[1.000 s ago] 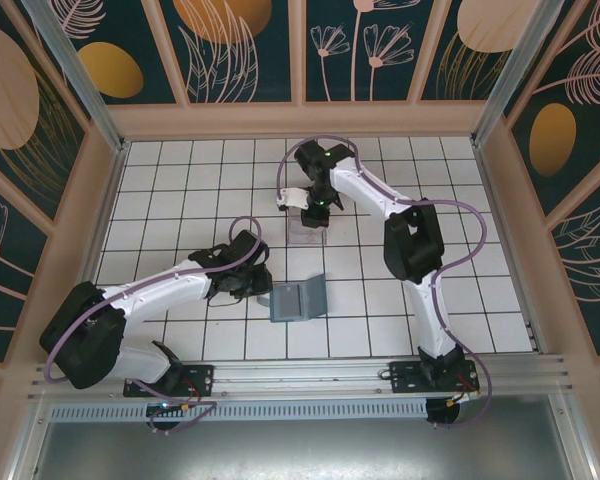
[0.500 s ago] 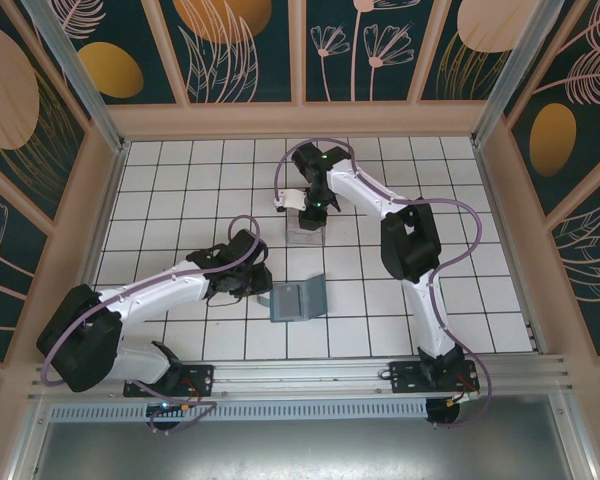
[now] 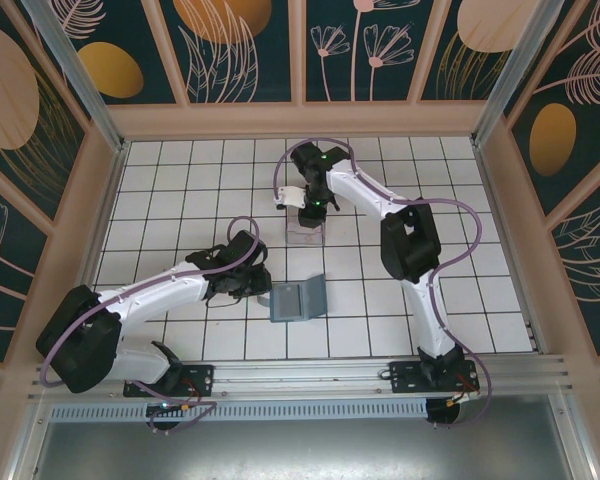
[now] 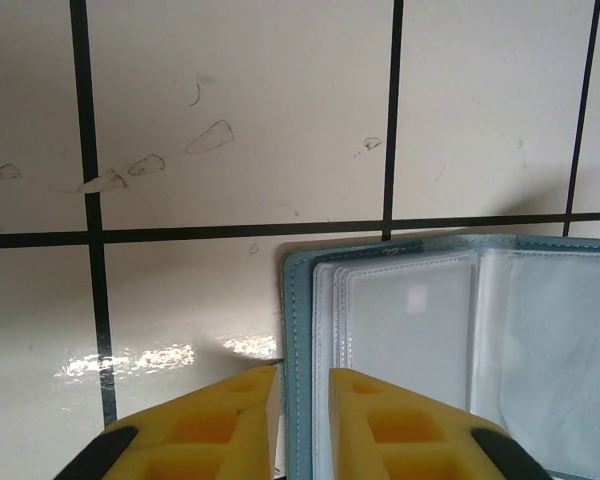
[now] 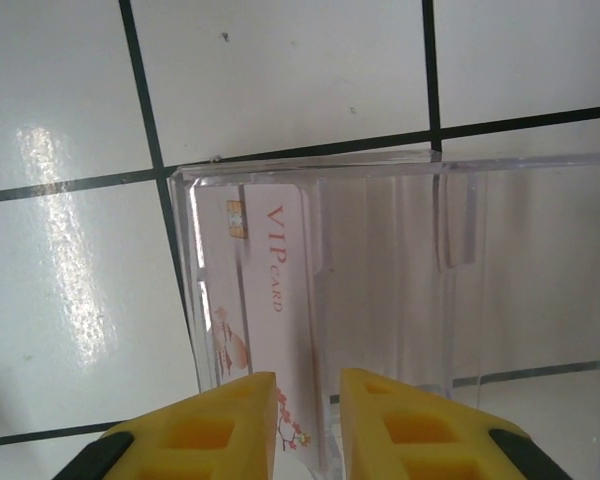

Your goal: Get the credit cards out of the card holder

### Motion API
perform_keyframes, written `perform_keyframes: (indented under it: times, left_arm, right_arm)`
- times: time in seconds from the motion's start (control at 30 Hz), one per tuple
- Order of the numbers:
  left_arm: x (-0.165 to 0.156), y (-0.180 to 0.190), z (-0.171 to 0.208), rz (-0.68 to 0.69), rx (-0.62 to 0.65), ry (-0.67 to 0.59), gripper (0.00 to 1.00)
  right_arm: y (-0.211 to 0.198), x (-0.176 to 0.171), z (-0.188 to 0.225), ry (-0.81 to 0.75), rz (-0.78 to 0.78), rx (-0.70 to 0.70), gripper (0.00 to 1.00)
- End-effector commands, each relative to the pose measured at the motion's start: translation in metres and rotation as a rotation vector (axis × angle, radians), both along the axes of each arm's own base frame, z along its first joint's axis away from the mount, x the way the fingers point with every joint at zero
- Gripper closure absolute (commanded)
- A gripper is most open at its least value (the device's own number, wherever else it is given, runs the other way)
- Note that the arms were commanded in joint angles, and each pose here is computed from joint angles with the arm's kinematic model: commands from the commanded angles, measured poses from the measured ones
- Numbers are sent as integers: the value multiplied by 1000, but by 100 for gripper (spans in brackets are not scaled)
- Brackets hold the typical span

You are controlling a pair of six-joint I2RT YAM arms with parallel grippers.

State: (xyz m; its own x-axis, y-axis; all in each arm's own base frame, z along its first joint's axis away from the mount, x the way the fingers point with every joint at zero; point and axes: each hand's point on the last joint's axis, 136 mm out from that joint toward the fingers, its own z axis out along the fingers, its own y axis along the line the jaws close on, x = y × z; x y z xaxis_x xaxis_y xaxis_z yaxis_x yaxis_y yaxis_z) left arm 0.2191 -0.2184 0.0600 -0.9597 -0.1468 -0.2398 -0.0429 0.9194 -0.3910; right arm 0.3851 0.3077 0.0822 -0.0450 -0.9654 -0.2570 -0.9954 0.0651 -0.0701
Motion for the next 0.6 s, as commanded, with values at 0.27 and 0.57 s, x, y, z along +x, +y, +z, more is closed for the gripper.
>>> perform_keyframes:
  times: [0.27,0.57]
  left_arm:
    - [14,5,5,56,-16,-51,81]
    - [31,-1,19,38,-44,-114,82]
  right_arm:
    - [14,16,55,-102,-356,211,76]
    - [3,6,76,-13,-797,417,74]
